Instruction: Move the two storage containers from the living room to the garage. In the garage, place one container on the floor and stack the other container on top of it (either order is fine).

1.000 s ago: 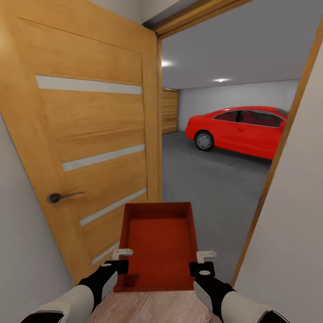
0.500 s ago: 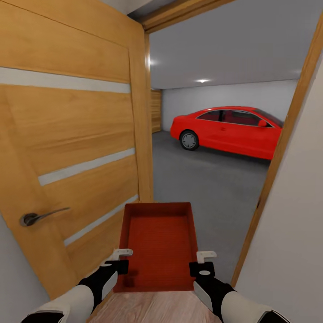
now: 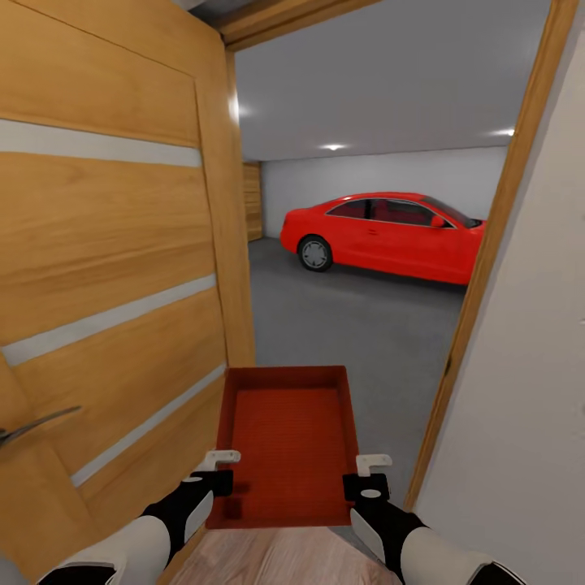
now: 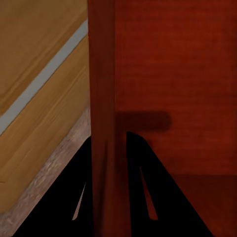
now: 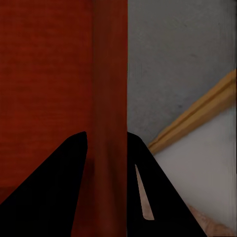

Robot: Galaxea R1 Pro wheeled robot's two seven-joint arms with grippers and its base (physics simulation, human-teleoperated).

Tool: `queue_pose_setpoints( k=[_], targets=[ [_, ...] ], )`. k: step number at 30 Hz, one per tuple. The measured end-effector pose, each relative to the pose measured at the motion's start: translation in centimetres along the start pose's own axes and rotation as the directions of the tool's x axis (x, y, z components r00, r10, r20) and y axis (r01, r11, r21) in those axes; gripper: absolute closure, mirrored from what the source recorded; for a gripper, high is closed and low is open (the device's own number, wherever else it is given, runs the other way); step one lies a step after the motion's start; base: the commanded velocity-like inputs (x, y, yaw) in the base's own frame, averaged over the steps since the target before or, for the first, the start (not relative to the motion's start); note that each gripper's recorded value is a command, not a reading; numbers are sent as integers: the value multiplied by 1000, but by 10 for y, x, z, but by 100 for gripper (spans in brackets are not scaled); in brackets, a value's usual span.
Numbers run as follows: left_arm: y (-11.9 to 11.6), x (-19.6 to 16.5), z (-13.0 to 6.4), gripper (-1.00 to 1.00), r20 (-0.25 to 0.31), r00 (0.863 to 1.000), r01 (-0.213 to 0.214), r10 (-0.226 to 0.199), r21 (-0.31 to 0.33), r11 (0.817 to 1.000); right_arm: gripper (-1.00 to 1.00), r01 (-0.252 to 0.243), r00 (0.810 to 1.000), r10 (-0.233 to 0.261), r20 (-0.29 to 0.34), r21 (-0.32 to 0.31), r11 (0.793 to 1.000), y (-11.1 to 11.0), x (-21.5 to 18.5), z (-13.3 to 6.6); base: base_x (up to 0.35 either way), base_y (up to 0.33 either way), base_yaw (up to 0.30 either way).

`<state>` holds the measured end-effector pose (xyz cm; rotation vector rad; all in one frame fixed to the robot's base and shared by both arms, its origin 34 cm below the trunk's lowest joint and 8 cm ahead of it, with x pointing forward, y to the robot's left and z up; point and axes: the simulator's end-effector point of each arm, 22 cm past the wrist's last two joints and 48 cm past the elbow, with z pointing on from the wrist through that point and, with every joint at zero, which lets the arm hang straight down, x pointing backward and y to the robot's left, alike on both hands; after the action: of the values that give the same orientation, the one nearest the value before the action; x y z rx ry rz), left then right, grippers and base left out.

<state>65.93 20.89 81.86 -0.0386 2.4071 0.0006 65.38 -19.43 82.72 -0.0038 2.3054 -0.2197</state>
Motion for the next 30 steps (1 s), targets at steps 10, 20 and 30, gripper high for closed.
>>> queue_pose_setpoints(
  k=[10,20,30],
  targets=[
    [0,0,0,100,0,1000,0,0,0,1000,100,0,1000,0,0,0,1000,0,0,0,92,18,-242],
    [0,-1,0,100,2,1000,0,0,0,1000,100,0,1000,0,2,0,1000,0,-1,0,195,164,-242],
    [0,0,0,100,1,1000,0,0,0,1000,100,-1,1000,1,1,0,1000,0,0,0,242,213,-242]
  ],
)
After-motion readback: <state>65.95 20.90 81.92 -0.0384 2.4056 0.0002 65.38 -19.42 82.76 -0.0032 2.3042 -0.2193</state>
